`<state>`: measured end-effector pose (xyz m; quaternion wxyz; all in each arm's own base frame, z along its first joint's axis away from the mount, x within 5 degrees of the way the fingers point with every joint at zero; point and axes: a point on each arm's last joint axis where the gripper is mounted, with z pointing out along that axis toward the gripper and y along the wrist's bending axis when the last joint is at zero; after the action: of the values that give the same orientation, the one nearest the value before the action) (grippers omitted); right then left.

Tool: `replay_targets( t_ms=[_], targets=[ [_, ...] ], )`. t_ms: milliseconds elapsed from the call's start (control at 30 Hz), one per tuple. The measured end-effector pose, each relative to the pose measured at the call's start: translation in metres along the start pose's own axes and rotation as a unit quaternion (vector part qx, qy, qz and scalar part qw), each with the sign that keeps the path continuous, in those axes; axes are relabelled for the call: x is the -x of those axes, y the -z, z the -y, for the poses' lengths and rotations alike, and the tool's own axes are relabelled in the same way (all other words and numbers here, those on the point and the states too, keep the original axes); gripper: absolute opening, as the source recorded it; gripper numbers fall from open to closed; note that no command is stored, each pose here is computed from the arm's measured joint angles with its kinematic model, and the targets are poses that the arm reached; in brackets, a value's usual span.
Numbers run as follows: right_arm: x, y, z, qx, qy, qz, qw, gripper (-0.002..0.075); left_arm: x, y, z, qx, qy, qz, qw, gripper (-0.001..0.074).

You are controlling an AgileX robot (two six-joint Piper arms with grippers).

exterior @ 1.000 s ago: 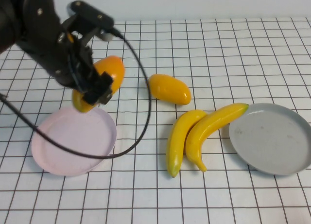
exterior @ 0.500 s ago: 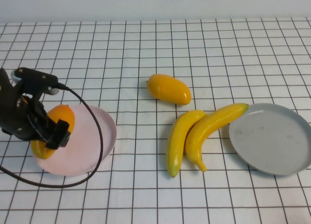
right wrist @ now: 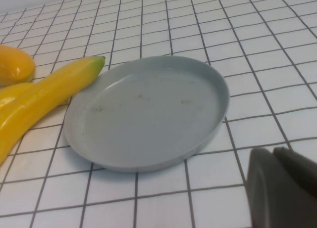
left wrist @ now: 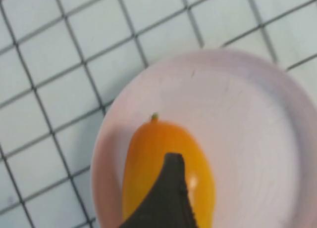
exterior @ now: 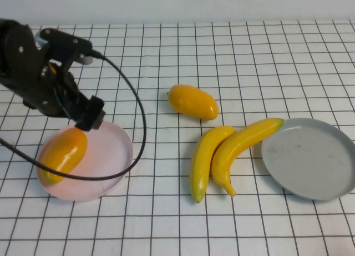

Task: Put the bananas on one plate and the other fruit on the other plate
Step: Put one type of fruit in the left plate

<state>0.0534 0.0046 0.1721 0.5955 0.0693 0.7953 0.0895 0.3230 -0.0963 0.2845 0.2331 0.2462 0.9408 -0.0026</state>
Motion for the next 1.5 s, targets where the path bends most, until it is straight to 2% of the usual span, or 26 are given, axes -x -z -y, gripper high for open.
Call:
replay_targets(
  t_ms=[167,300,467,667,800,1000,1200,1333,1500],
  targets=[
    [0.0,0.0,0.0,0.0,0.0,0.0,1.0,-0.0016,0.045,0.011,0.03,-0.017,-0.045,0.052,0.998,0.0621],
    [0.0,0.0,0.0,0.0,0.0,0.0,1.0,-0.0016,0.078,0.003,0.054,-0.038,-0.084,0.074,0.993,0.0621],
    [0.0,0.0,0.0,0.0,0.0,0.0,1.0,-0.0016,0.107,-0.037,0.076,-0.059,-0.104,0.048,0.992,0.0621],
    [0.0,0.0,0.0,0.0,0.0,0.0,1.0,-0.0016,0.122,-0.088,0.096,-0.076,-0.109,-0.018,0.991,0.0621],
    [0.0,0.0,0.0,0.0,0.0,0.0,1.0,-0.0016,0.127,-0.103,0.102,-0.08,-0.119,-0.035,0.989,0.0621],
    [0.0,0.0,0.0,0.0,0.0,0.0,1.0,-0.0016,0.136,-0.098,0.108,-0.077,-0.237,0.001,0.969,0.062],
    [0.0,0.0,0.0,0.0,0.0,0.0,1.0,-0.0016,0.15,-0.096,0.113,-0.045,-0.372,0.085,0.923,0.0618],
    [0.0,0.0,0.0,0.0,0.0,0.0,1.0,-0.0016,0.154,-0.096,0.11,-0.001,-0.517,0.095,0.851,0.0617],
    [0.0,0.0,0.0,0.0,0.0,0.0,1.0,-0.0016,0.15,-0.098,0.111,0.0,-0.636,0.081,0.767,0.0617]
  ],
)
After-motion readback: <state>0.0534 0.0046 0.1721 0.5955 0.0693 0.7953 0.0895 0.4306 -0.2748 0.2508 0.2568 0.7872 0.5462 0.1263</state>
